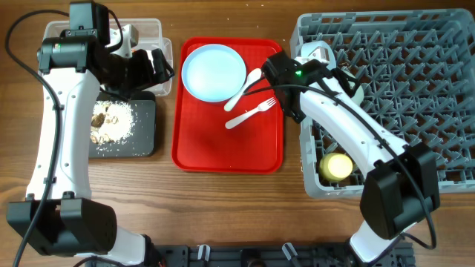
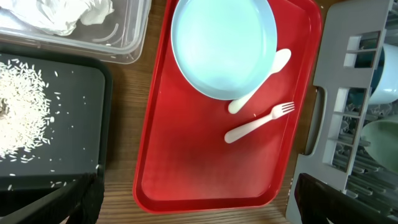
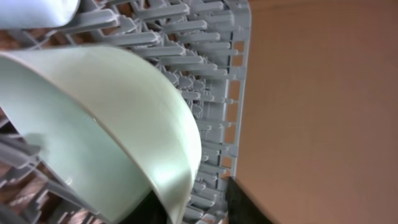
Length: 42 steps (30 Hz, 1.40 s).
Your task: Sort waste into correct bins and load items into the dishwasher rack
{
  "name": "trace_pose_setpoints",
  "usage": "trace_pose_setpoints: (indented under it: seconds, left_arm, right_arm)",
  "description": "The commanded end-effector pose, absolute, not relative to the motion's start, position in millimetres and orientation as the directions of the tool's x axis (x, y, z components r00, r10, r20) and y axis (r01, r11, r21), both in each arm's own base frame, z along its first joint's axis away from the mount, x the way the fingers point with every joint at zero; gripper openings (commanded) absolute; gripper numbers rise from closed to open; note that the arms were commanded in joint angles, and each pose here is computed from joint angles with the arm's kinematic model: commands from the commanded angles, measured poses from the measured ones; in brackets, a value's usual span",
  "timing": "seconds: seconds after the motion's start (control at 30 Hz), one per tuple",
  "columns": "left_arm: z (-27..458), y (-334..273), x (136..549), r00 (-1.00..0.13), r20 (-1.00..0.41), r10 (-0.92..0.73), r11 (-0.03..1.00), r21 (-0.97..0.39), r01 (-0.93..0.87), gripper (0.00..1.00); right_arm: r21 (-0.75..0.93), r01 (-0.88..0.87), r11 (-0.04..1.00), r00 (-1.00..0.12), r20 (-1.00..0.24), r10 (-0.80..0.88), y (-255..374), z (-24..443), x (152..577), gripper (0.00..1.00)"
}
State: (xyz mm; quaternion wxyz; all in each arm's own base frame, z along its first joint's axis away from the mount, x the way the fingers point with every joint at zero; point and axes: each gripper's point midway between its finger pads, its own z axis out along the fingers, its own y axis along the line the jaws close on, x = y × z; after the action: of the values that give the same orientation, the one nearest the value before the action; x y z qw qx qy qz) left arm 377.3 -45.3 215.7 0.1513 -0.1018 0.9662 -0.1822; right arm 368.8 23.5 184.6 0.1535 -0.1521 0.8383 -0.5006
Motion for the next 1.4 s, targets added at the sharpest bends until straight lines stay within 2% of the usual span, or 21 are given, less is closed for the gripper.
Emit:
trace_pose_setpoints:
  seconds: [0.0, 0.1, 0.17, 0.37, 0.5, 0.6, 0.63, 0.67, 0.73, 0.77, 0.83, 0.87, 1.03, 1.23, 1.37]
  left_arm:
    - [219, -46, 378, -0.932, -0.264, -0.250, 0.913, -0.384, -0.136, 1.00]
    - [219, -46, 378, -0.932, -0.264, -0.249, 0.913, -0.385, -0.135, 1.00]
    - [219, -46, 378, -0.932, -0.264, -0.250, 0.913, -0.384, -0.136, 1.00]
    - [219, -46, 378, -0.932, -0.264, -0.250, 0.913, -0.384, -0.136, 1.00]
    - [219, -46, 378, -0.932, -0.264, -0.249, 0.913, -0.384, -0.136, 1.00]
    - [219, -46, 378, -0.932, -0.264, -0.250, 0.913, -0.384, -0.136, 1.00]
    - [219, -46, 378, -0.932, -0.264, -0.249, 0.913, -0.384, -0.136, 1.00]
    - [219, -46, 378, -0.932, -0.264, -0.249, 0.913, -0.384, -0.136, 1.00]
    - [219, -46, 378, -0.932, -0.264, -0.250, 0.913, -0.384, -0.136, 1.00]
    - [219, -46, 378, -0.932, -0.264, -0.250, 0.913, -0.384, -0.136, 1.00]
    - [219, -46, 378, -0.932, -0.264, -0.250, 0.913, -0.384, -0.136, 1.00]
    - [219, -46, 378, -0.932, -0.264, -0.250, 0.913, -0.384, -0.136, 1.00]
    - [219, -46, 378, -0.932, -0.264, -0.250, 0.913, -0.384, -0.136, 1.00]
    - [219, -46, 378, -0.932, -0.264, -0.250, 0.913, -0.384, -0.136, 1.00]
    - [219, -46, 378, -0.932, -0.264, -0.249, 0.913, -0.384, -0.136, 1.00]
  right_arm:
    - [-0.867, -0.147, 0.477, -0.906, -0.075, -0.417, 32, 170, 366, 0.55]
    - [-0.862, -0.163, 0.481, -0.894, -0.076, -0.441, 43, 168, 364, 0.69]
    - [-0.858, -0.167, 0.486, -0.885, -0.087, -0.457, 52, 170, 365, 0.75]
    - [-0.762, -0.171, 0.625, -0.880, -0.166, -0.444, 76, 174, 371, 0.79]
    - [-0.582, -0.188, 0.791, -0.872, -0.271, -0.407, 109, 184, 375, 0.80]
    - [-0.336, -0.246, 0.909, -0.852, -0.372, -0.368, 153, 190, 375, 0.78]
    - [-0.195, -0.298, 0.934, -0.845, -0.401, -0.353, 179, 190, 372, 0.77]
    - [-0.030, -0.365, 0.930, -0.837, -0.427, -0.342, 211, 190, 369, 0.78]
    - [0.129, -0.410, 0.903, -0.834, -0.453, -0.315, 241, 195, 366, 0.77]
    - [0.191, -0.413, 0.890, -0.837, -0.464, -0.289, 253, 197, 366, 0.73]
    - [0.288, -0.352, 0.891, -0.842, -0.513, -0.167, 269, 204, 380, 0.58]
    - [0.328, -0.307, 0.893, -0.843, -0.529, -0.095, 273, 207, 389, 0.55]
    - [0.432, -0.104, 0.896, -0.846, -0.511, 0.148, 282, 186, 421, 0.53]
    - [0.402, 0.063, 0.914, -0.897, -0.379, 0.228, 291, 78, 444, 0.45]
    - [0.366, 0.120, 0.923, -0.906, -0.340, 0.253, 288, 31, 449, 0.43]
